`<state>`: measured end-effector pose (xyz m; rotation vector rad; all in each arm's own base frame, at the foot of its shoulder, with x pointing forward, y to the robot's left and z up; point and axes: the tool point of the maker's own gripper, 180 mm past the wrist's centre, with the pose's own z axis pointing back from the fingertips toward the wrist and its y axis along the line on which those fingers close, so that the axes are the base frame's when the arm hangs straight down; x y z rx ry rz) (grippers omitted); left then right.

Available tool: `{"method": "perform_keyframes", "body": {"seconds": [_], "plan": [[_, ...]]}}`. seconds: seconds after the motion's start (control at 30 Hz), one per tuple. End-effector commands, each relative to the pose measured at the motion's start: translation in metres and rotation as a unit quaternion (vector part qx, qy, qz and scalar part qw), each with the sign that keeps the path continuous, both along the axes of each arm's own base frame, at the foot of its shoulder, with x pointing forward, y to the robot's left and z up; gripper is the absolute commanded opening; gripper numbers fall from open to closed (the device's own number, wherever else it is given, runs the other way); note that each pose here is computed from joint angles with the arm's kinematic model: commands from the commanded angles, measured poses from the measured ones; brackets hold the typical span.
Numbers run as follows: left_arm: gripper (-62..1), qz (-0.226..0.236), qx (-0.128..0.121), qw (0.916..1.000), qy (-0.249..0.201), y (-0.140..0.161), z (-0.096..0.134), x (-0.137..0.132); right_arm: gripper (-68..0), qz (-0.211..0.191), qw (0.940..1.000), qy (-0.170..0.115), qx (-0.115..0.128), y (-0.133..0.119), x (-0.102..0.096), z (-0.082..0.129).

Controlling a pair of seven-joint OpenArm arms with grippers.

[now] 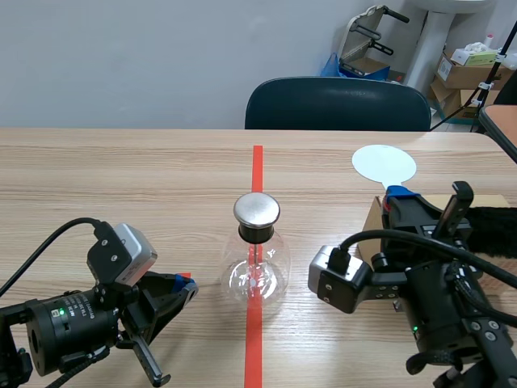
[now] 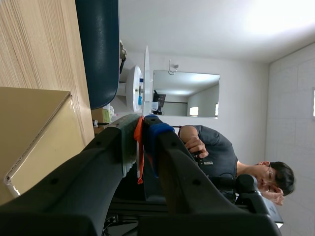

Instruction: Do the electroscope experiment

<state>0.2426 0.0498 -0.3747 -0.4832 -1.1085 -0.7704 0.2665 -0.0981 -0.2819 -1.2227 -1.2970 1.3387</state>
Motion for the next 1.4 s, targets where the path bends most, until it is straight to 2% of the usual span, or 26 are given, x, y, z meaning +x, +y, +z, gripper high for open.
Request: {"method": "perform_keyframes", "body": {"seconds": [0.0,0.77,0.87,1.03,1.23,1.3,1.37], "plan": [[-59.4,-0.002,-0.010,0.9999,-0.007,-0.004,0.006,0.002,-66.7,0.002,0.9998,-0.019,0.001,-0.001,0.004,0.011],[-58.8,-0.007,-0.013,0.9999,-0.004,-0.005,0.006,0.001,-66.7,-0.006,0.9998,-0.019,0.002,-0.004,0.004,0.011],[-51.2,-0.007,-0.017,0.9998,-0.007,-0.006,0.008,0.001,-66.7,-0.002,0.9998,-0.019,0.001,-0.003,0.004,0.011],[-33.5,-0.007,-0.017,0.9998,-0.007,-0.006,0.008,0.001,-66.6,-0.002,0.9998,-0.019,0.001,-0.003,0.004,0.011],[-18.7,-0.005,-0.019,0.9998,-0.005,-0.005,0.008,0.000,-66.5,0.007,0.9997,-0.022,0.002,0.000,0.005,0.012],[-10.4,-0.005,-0.021,0.9997,-0.007,-0.005,0.009,0.000,-66.5,0.011,0.9993,-0.036,0.008,0.001,0.003,0.017],[-1.1,-0.004,-0.022,0.9997,-0.009,-0.003,0.009,0.000,-66.5,0.023,0.9978,-0.057,0.026,0.001,-0.002,0.025]]}}
